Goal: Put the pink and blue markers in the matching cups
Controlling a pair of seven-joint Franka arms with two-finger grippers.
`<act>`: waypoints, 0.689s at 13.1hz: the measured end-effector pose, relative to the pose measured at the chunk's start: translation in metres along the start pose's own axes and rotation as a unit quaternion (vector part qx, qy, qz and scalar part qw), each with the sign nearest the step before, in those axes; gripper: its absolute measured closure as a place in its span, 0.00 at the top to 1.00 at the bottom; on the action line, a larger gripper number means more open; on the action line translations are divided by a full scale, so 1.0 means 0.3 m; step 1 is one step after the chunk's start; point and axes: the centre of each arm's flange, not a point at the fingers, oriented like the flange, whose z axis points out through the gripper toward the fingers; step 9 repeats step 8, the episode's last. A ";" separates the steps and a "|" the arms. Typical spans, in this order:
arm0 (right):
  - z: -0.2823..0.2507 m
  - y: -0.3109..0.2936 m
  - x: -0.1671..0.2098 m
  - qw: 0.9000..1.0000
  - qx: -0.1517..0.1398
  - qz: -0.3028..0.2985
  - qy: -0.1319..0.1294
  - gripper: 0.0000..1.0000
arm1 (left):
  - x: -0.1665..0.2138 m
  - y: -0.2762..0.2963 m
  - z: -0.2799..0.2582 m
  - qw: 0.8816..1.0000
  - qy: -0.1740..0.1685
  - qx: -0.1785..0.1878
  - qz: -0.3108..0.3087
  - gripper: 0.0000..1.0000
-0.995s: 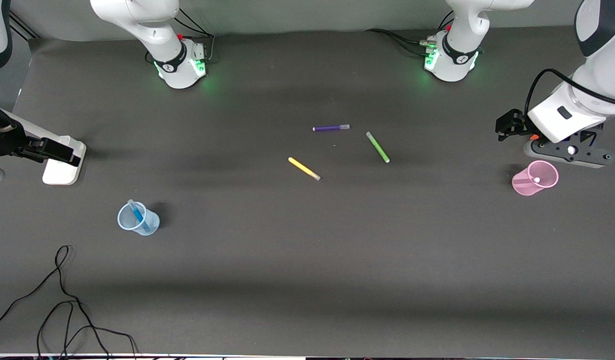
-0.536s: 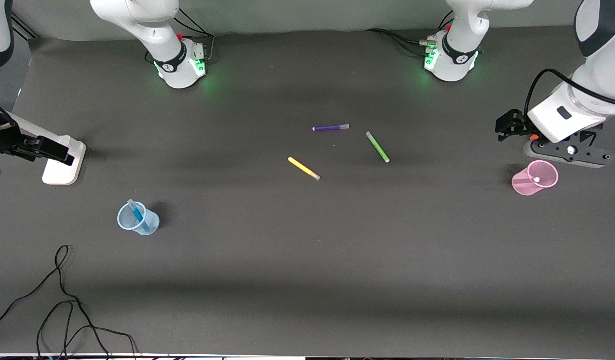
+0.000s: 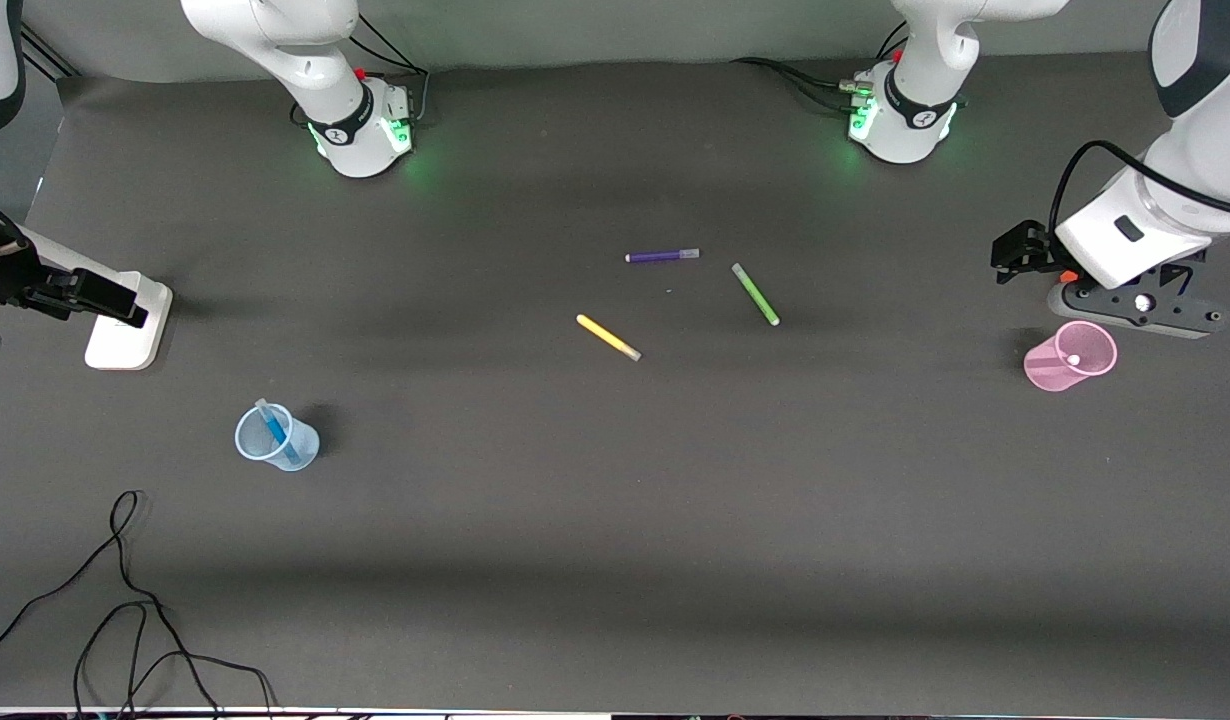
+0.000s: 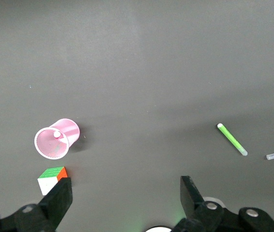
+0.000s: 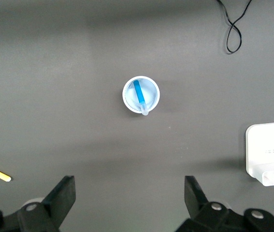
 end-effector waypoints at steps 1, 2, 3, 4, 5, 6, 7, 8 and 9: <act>0.000 0.001 0.000 1.000 -0.001 -0.004 0.000 1.00 | 0.000 -0.001 0.000 1.000 0.000 0.000 0.000 1.00; 0.000 0.002 0.000 1.000 -0.003 -0.012 0.000 1.00 | 0.000 -0.001 0.000 1.000 0.000 0.000 0.000 1.00; 0.000 0.004 0.000 1.000 -0.005 -0.019 0.000 1.00 | 0.000 -0.001 0.000 1.000 0.000 0.000 0.000 1.00; 0.000 0.004 0.000 1.000 -0.006 -0.023 0.000 1.00 | 0.000 -0.001 0.000 1.000 0.000 0.000 0.000 1.00; 0.000 0.005 0.000 1.000 -0.007 -0.024 0.000 1.00 | 0.000 -0.001 0.000 1.000 0.000 0.000 0.000 1.00; 0.000 0.005 0.000 1.000 -0.007 -0.024 0.000 1.00 | 0.000 -0.001 0.000 1.000 0.000 0.000 0.000 1.00; 0.000 0.005 0.000 1.000 -0.007 -0.025 0.000 1.00 | 0.000 -0.001 0.000 1.000 0.000 0.000 0.000 1.00; 0.000 0.005 0.000 1.000 -0.007 -0.025 0.000 1.00 | 0.000 -0.001 0.000 1.000 0.000 0.000 0.000 1.00; 0.000 0.005 0.000 1.000 -0.007 -0.025 0.000 1.00 | 0.000 -0.001 0.000 1.000 0.000 0.000 0.000 1.00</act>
